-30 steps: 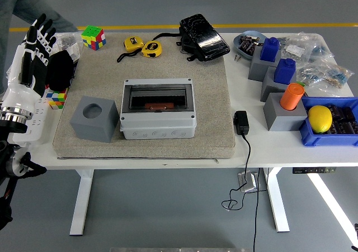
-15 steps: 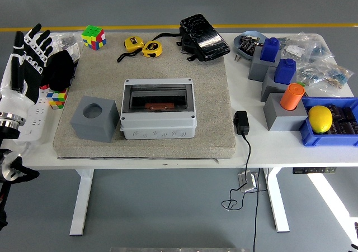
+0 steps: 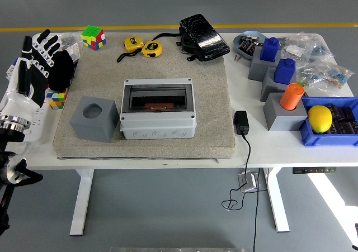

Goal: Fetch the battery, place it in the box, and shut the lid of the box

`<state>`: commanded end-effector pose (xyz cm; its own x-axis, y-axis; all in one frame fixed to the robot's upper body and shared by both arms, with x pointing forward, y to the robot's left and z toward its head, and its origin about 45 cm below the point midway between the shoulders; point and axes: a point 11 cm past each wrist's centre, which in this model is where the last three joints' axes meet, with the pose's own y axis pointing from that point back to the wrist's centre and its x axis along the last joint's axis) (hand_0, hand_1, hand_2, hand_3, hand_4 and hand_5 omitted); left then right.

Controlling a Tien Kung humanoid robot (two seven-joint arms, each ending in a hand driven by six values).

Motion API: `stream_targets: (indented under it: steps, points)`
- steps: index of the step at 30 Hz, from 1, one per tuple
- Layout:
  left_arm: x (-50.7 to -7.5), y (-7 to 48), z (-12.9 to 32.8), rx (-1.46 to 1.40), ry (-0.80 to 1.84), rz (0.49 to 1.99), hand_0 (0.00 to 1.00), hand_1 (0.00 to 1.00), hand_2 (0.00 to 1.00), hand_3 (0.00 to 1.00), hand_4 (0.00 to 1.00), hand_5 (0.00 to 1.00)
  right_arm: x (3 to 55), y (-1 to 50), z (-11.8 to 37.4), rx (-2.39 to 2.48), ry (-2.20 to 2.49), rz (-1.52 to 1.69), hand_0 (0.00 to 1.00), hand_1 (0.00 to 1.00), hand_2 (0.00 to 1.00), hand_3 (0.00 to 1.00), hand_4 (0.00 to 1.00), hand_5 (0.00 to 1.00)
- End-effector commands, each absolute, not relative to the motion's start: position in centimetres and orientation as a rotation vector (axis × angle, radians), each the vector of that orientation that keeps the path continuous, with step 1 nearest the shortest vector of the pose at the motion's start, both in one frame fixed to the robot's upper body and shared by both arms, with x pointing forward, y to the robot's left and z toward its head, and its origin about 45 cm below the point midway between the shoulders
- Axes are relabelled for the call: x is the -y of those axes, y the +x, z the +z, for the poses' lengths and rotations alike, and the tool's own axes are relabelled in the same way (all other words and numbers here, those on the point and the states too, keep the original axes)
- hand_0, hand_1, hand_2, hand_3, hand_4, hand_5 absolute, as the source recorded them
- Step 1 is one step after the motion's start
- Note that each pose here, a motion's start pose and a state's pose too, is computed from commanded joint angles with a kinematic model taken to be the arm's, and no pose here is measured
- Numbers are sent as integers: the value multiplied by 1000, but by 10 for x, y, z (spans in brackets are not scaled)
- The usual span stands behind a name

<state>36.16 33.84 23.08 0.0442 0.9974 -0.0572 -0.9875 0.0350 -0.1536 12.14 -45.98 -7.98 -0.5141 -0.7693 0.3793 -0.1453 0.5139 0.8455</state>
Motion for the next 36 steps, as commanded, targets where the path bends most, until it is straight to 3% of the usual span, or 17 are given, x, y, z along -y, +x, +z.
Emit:
stream_targets:
  steps: [36]
  points:
    - [-337, 364, 236, 105, -149, 1532, 900, 906, 898, 902, 998, 998, 456, 125, -81, 1971, 757, -1011, 821, 806, 769, 789, 998, 998]
